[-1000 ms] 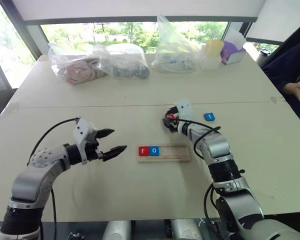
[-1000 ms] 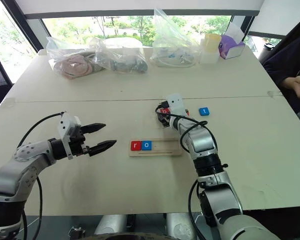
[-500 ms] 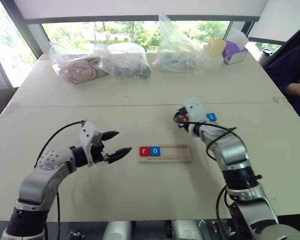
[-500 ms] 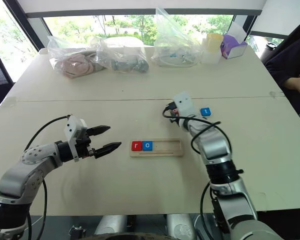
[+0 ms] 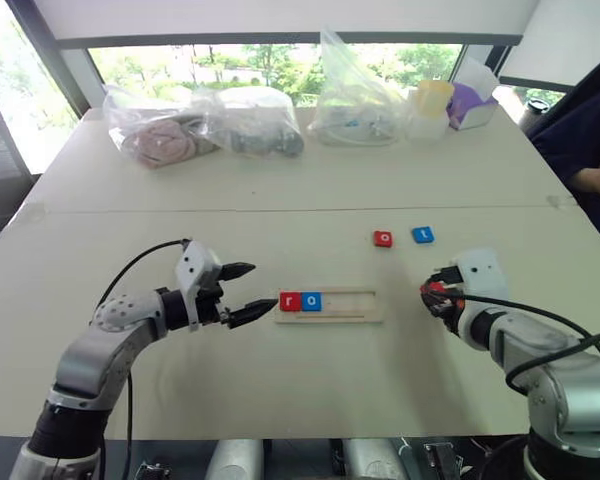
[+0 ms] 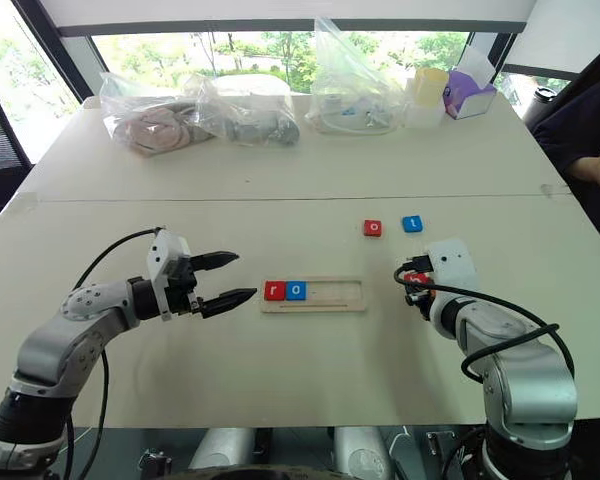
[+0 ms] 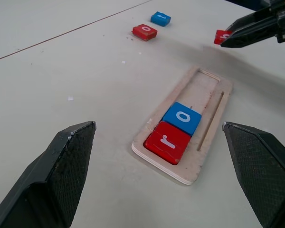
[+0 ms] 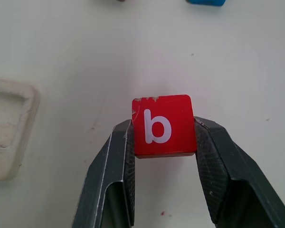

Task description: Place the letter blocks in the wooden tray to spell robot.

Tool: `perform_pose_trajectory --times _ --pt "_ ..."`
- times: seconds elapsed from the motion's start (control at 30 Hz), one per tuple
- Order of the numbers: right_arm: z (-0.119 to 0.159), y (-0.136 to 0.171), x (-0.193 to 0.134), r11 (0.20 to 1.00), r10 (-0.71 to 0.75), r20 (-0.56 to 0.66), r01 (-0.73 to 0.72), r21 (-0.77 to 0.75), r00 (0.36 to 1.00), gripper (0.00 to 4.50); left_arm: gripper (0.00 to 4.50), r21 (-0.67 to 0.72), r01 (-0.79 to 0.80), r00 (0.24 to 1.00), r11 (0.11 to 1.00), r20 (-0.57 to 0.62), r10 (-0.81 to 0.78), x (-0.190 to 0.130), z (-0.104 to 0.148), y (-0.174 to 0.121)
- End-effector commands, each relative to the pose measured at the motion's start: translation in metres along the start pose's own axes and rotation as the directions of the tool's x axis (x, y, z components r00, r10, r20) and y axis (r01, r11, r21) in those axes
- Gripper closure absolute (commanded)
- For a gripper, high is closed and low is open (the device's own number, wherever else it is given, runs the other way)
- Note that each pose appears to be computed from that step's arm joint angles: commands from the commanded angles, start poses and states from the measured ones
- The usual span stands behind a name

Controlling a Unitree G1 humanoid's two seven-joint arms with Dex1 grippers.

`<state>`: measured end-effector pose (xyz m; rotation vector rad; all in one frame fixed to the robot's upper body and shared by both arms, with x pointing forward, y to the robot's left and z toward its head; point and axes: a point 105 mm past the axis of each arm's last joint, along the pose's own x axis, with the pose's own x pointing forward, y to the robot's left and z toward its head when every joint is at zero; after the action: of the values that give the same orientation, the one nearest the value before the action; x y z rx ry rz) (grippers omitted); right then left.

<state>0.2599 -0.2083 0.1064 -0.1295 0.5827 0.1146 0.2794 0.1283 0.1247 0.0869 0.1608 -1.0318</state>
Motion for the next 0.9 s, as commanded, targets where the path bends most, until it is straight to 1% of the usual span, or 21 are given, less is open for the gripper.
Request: perform_pose_trajectory --times 0.03,0.17,0.23,0.27,0.3,0.33,0.37,0.4,0.47,0.5,0.53,0.57,0.6,0.63,0.7,0.8,0.9 --pt "-0.002 0.008 -0.005 1.000 0.022 0.013 -0.022 0.019 1.000 3.33 0.00 0.035 0.014 1.000 0.999 0.014 -0.014 0.001 0.008 0.001" --pt "-0.010 0.011 -0.002 0.998 0.033 -0.010 -0.033 0.051 0.999 3.33 0.00 0.045 0.010 1.000 0.999 0.002 -0.010 0.000 0.008 0.005" --pt "-0.008 0.012 0.000 0.998 0.052 -0.002 -0.052 0.046 0.999 2.24 0.00 0.049 0.000 1.000 0.999 -0.001 0.000 -0.001 0.009 0.007" --pt "-0.006 0.012 0.000 0.997 0.065 0.003 -0.065 0.037 0.998 1.87 0.00 0.049 -0.002 1.000 0.999 -0.001 0.002 -0.002 0.009 0.008" --pt "-0.002 0.014 -0.001 0.995 0.100 0.014 -0.100 0.007 0.995 1.23 0.00 0.048 -0.006 1.000 0.999 -0.001 0.006 -0.003 0.009 0.009" --pt "0.005 0.013 -0.003 0.988 0.143 0.031 -0.141 -0.056 0.989 0.79 0.00 0.047 -0.010 1.000 0.999 0.000 0.010 -0.003 0.010 0.009" --pt "0.010 0.014 -0.004 0.980 0.175 0.038 -0.171 -0.102 0.984 0.25 0.00 0.046 -0.013 1.000 0.999 0.001 0.013 -0.005 0.010 0.010" --pt "0.022 0.008 -0.005 0.957 0.223 0.058 -0.207 -0.203 0.973 0.07 0.00 0.046 -0.014 1.000 0.999 -0.001 0.014 -0.005 0.009 0.010" --pt "0.033 0.000 -0.007 0.916 0.277 0.065 -0.244 -0.319 0.959 0.07 0.00 0.047 -0.014 1.000 0.999 -0.003 0.015 -0.007 0.008 0.010" --pt "0.039 -0.004 -0.007 0.881 0.314 0.067 -0.264 -0.392 0.947 0.07 0.00 0.047 -0.016 1.000 0.999 -0.005 0.016 -0.008 0.007 0.011" --pt "0.044 -0.008 -0.006 0.828 0.354 0.065 -0.280 -0.485 0.933 0.07 0.00 0.046 -0.017 1.000 0.999 -0.006 0.017 -0.008 0.006 0.011" --pt "0.046 -0.009 -0.006 0.761 0.427 0.043 -0.333 -0.556 0.903 0.07 0.00 0.046 -0.018 1.000 0.999 -0.005 0.018 -0.009 0.006 0.011" --pt "0.043 -0.014 -0.004 0.695 0.491 -0.008 -0.397 -0.599 0.871 0.07 0.00 0.050 -0.023 1.000 0.998 -0.003 0.023 -0.009 0.007 0.010" --pt "0.040 -0.020 -0.002 0.637 0.533 -0.054 -0.442 -0.632 0.844 0.07 0.00 0.051 -0.027 1.000 0.998 -0.002 0.027 -0.009 0.007 0.010" --pt "0.034 -0.034 0.005 0.555 0.581 -0.133 -0.511 -0.657 0.803 0.07 0.00 0.056 -0.037 0.999 0.998 0.001 0.037 -0.010 0.008 0.010" --pt "0.034 -0.046 0.016 0.488 0.599 -0.180 -0.534 -0.690 0.780 0.07 0.00 0.061 -0.051 0.999 0.997 0.004 0.051 -0.012 0.009 0.010" --pt "0.033 -0.047 0.023 0.451 0.622 -0.208 -0.563 -0.693 0.755 0.07 0.00 0.062 -0.064 0.998 0.996 0.006 0.064 -0.015 0.009 0.009"
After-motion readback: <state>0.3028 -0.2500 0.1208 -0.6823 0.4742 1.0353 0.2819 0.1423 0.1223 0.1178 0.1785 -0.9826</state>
